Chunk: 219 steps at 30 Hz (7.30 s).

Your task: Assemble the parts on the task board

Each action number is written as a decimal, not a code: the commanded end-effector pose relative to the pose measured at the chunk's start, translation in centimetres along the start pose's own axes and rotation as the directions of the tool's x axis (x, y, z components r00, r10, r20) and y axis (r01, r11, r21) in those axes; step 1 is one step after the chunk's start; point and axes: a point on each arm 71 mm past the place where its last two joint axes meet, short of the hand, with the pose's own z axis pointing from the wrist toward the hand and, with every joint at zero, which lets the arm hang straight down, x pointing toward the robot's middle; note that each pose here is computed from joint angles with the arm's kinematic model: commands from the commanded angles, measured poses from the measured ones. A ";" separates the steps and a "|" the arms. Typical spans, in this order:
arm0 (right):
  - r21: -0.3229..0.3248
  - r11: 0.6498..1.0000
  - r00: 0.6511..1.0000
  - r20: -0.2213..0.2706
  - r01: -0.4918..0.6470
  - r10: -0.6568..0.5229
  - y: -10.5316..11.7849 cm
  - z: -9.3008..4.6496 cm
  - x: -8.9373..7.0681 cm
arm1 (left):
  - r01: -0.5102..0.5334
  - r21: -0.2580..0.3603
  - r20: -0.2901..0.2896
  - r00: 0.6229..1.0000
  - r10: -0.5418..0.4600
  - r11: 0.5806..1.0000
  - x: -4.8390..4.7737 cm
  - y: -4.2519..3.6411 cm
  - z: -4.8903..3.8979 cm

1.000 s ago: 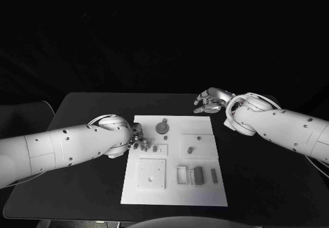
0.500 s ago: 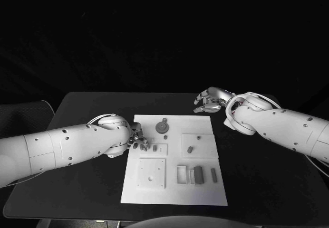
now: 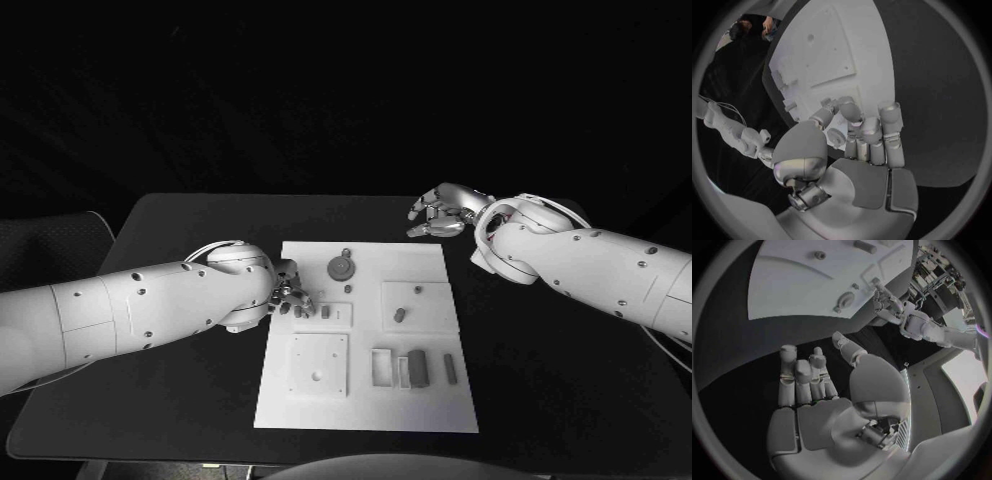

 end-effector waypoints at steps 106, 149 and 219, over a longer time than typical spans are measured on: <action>-0.004 1.000 1.000 -0.019 -0.002 0.002 -0.1 -0.1 0.4 | -0.430 0.491 0.468 0.864 0.187 0.758 -1.04 -6.68 2.07; -0.008 1.000 1.000 -0.021 -0.003 0.003 0.1 -0.1 0.4 | -0.435 0.452 0.445 0.867 0.226 0.779 -0.82 -6.61 3.13; -0.011 1.000 1.000 -0.021 -0.004 0.004 0.3 -0.1 0.5 | -0.428 0.458 0.424 0.875 0.232 0.779 -0.29 -6.73 3.74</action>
